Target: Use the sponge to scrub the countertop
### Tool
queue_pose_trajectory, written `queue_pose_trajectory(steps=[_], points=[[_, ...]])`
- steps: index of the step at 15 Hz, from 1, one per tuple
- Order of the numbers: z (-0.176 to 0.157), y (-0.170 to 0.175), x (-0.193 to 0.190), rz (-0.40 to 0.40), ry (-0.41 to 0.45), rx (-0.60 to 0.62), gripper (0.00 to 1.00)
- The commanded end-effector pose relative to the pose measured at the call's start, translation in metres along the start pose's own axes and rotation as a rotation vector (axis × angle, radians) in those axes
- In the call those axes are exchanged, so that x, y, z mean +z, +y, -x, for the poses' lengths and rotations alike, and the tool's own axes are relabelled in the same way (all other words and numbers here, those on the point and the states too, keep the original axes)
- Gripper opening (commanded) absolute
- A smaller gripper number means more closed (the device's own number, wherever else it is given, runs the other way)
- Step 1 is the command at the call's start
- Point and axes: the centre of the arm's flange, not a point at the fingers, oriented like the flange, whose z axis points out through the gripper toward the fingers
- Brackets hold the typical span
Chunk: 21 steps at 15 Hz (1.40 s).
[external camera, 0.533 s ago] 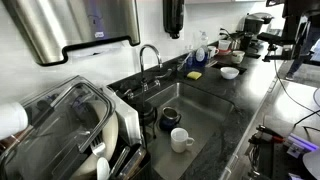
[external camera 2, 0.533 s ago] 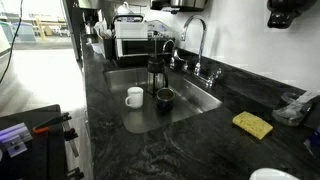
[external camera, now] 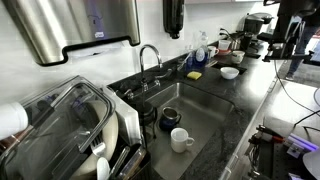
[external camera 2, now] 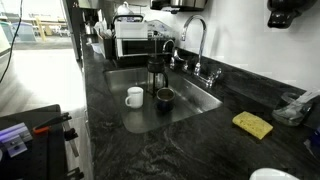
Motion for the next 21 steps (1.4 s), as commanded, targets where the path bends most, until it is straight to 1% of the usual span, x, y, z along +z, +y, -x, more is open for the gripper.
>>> queue_pose_trajectory(steps=[1,4,6,8,12,16,18,21], points=[[-0.052,0.016,0.012,-0.041,0.065,0.13,1.0],[-0.097,0.036,0.023,-0.065,0.148,0.26,1.0],[-0.126,0.053,0.033,-0.092,0.188,0.358,1.0],[-0.137,0.069,0.041,-0.117,0.218,0.444,1.0],[-0.175,0.092,0.054,-0.181,0.284,0.649,1.0],[-0.207,0.109,0.061,-0.165,0.359,0.836,1.0],[-0.222,0.117,0.064,-0.155,0.362,0.912,1.0],[-0.244,0.13,0.066,-0.162,0.363,1.023,1.0]])
